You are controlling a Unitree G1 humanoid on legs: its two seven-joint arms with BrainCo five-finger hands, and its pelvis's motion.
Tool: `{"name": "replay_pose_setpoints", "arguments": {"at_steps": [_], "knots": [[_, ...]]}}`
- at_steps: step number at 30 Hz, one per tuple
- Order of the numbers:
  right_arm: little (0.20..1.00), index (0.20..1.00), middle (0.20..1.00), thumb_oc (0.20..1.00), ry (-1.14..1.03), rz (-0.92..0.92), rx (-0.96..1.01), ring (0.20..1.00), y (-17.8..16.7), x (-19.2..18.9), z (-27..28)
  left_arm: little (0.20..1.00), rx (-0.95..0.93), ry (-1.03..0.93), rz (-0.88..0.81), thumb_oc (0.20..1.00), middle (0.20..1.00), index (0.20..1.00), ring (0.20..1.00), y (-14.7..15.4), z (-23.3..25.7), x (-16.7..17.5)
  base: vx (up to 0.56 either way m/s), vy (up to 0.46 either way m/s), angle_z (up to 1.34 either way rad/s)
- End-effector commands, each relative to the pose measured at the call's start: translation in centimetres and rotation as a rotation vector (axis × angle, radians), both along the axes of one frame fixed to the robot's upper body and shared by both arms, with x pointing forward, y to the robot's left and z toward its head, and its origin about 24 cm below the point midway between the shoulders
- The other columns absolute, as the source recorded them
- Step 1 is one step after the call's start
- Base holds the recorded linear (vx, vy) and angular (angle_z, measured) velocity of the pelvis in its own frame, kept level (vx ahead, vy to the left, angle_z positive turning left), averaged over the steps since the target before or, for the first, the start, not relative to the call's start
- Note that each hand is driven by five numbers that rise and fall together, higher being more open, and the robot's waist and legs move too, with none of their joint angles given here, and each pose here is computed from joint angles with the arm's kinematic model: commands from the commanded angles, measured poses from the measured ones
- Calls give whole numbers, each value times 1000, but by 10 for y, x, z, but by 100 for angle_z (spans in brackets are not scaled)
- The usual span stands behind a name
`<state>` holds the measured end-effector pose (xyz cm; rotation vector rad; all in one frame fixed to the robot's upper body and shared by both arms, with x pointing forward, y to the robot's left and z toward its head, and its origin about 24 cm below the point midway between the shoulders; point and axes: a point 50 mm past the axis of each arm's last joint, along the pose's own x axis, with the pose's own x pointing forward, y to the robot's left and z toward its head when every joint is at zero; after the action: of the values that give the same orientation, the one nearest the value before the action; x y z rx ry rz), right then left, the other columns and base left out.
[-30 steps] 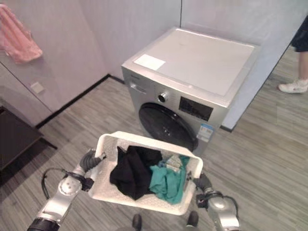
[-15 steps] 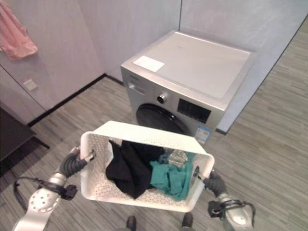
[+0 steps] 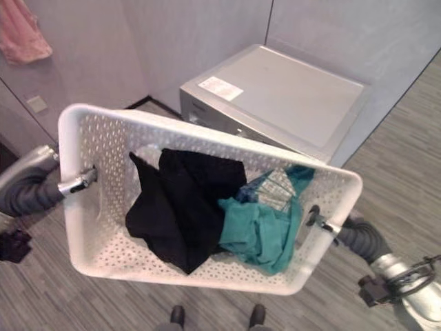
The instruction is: Grab the laundry basket,head to the washer,open it,put in the laundry and shut it.
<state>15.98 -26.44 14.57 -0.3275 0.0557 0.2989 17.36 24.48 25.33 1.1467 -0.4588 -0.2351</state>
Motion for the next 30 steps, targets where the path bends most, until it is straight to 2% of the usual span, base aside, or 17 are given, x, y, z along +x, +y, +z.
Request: {"name": "replay_pose_setpoints", "arguments": {"at_steps": [1,2,9,16,17,19,22,25,30], "knots": [[200,200,200,200,-249,-110,84,200,-29,13,35,200,-78,-200,188,200,200,200,200,44,48,8,6,265,-36],[200,200,200,200,-247,-151,79,200,-35,22,32,200,-102,-171,180,200,200,200,200,47,49,24,12,204,-21],[200,200,200,200,-350,-221,26,200,-46,52,60,200,-199,-86,196,200,200,200,200,50,40,71,27,109,9],[200,200,200,200,-448,-312,-53,200,-60,78,91,200,-322,-42,227,200,200,200,200,59,18,89,183,-9,-28],[200,200,200,200,-474,-402,-65,200,-68,102,100,200,-472,4,199,200,200,200,200,46,-4,119,638,-298,-18],[200,200,200,200,-476,-429,-45,200,-71,107,100,200,-556,49,163,200,200,200,200,29,-19,137,506,-294,79],[200,200,200,200,-479,-435,-44,200,-69,117,106,200,-586,47,160,200,200,200,200,26,-17,143,112,-251,64],[200,200,200,200,-441,-411,-55,200,-55,139,104,200,-628,20,201,200,200,200,200,36,-8,145,137,-168,-28],[200,200,200,200,-402,-310,-88,200,-24,162,98,200,-607,-9,215,200,200,200,200,39,6,144,232,193,-24]]}}
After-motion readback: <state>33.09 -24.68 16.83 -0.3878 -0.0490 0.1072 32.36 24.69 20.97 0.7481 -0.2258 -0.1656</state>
